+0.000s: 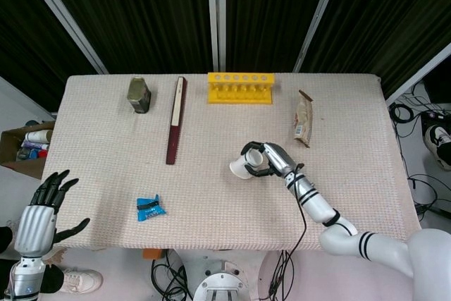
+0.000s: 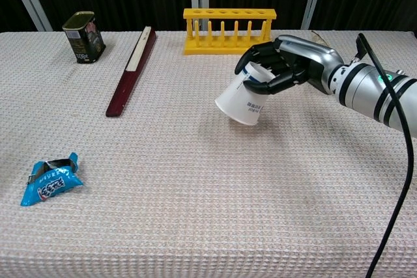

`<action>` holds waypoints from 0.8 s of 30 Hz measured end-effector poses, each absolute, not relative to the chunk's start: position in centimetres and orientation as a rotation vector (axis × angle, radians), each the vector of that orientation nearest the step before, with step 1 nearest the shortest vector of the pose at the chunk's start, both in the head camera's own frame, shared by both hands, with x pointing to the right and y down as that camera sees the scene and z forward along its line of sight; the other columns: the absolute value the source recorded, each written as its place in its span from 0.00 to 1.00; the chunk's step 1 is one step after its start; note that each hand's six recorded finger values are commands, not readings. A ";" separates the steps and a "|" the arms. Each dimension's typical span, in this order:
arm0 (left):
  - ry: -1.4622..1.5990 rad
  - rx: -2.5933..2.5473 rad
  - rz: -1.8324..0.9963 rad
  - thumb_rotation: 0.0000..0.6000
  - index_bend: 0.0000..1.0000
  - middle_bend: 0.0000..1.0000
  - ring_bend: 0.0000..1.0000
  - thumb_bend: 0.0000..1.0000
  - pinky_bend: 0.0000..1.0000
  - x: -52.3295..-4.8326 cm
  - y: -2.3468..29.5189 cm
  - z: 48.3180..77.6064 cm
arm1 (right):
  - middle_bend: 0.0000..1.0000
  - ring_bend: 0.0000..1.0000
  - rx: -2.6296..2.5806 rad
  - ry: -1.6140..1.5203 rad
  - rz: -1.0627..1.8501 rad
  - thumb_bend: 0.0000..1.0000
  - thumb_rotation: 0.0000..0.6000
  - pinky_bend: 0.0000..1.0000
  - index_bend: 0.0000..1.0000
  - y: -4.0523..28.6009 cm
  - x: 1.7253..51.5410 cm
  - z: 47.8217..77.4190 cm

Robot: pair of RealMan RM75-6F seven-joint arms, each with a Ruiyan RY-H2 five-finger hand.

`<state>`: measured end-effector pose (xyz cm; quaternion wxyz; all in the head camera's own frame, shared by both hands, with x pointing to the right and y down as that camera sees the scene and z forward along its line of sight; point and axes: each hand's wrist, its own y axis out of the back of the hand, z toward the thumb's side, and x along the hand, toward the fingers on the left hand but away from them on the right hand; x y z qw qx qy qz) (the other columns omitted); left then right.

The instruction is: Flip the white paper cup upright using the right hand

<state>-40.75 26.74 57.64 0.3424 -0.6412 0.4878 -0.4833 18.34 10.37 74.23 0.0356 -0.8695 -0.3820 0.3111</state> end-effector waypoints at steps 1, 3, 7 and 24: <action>1.268 -1.670 -1.256 1.00 0.19 0.09 0.06 0.08 0.16 -40.7 26.7 57.7 | 0.39 0.34 -2.725 -1.227 0.933 0.36 1.00 0.36 0.50 10.4 18.5 74.5; 1.265 -1.674 -1.255 1.00 0.19 0.09 0.06 0.08 0.16 -40.6 26.7 57.8 | 0.36 0.30 -2.796 -1.299 0.904 0.36 1.00 0.29 0.46 10.4 18.7 74.9; 1.263 -1.675 -1.255 1.00 0.19 0.09 0.06 0.08 0.16 -40.5 26.7 57.8 | 0.27 0.18 -2.869 -1.372 0.899 0.36 1.00 0.12 0.29 10.2 20.2 76.5; 1.264 -1.690 -1.235 1.00 0.19 0.09 0.06 0.08 0.16 -40.2 26.5 58.2 | 0.04 0.00 -2.316 -0.740 1.156 0.20 1.00 0.00 0.00 10.4 25.2 73.7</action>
